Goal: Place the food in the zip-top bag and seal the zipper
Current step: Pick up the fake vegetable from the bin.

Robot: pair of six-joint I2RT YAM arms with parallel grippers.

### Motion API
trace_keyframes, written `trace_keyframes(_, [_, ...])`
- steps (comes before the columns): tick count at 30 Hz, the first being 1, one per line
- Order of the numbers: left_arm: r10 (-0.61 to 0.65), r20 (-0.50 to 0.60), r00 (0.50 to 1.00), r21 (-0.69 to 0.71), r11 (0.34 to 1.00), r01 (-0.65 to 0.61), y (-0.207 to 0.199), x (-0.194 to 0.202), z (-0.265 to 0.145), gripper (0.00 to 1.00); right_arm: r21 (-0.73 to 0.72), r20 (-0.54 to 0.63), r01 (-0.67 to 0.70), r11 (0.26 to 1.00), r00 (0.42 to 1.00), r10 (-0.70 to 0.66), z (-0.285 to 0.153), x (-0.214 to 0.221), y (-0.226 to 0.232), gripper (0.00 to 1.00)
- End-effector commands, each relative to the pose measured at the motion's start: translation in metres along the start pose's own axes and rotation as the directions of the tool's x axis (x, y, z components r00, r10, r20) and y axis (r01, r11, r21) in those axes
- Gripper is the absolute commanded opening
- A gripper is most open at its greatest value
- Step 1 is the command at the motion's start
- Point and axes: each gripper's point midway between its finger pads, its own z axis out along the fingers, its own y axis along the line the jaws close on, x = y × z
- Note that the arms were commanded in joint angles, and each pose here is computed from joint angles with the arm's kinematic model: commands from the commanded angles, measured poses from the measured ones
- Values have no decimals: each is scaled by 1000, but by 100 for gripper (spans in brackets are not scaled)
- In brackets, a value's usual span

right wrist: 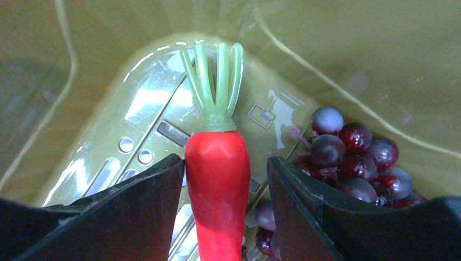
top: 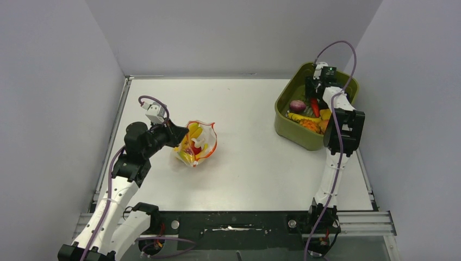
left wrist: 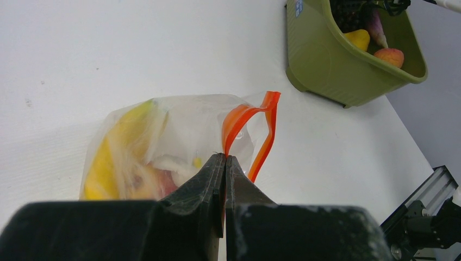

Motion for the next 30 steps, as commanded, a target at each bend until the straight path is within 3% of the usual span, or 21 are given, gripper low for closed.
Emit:
trace_keyframes(1, [38, 57, 998, 10, 999, -39, -4, -16, -2, 0, 6, 103, 12, 1000, 995, -12, -5, -37, -9, 58])
trace_keyframes(22, [42, 62, 997, 8, 999, -42, -4, -17, -3, 0, -5, 54, 18, 1000, 998, -18, 9, -22, -12, 57])
trace_keyframes(30, [41, 62, 997, 9, 999, -41, -4, -17, -3, 0, -11, 85, 19, 1000, 996, -18, -1, -33, -11, 40])
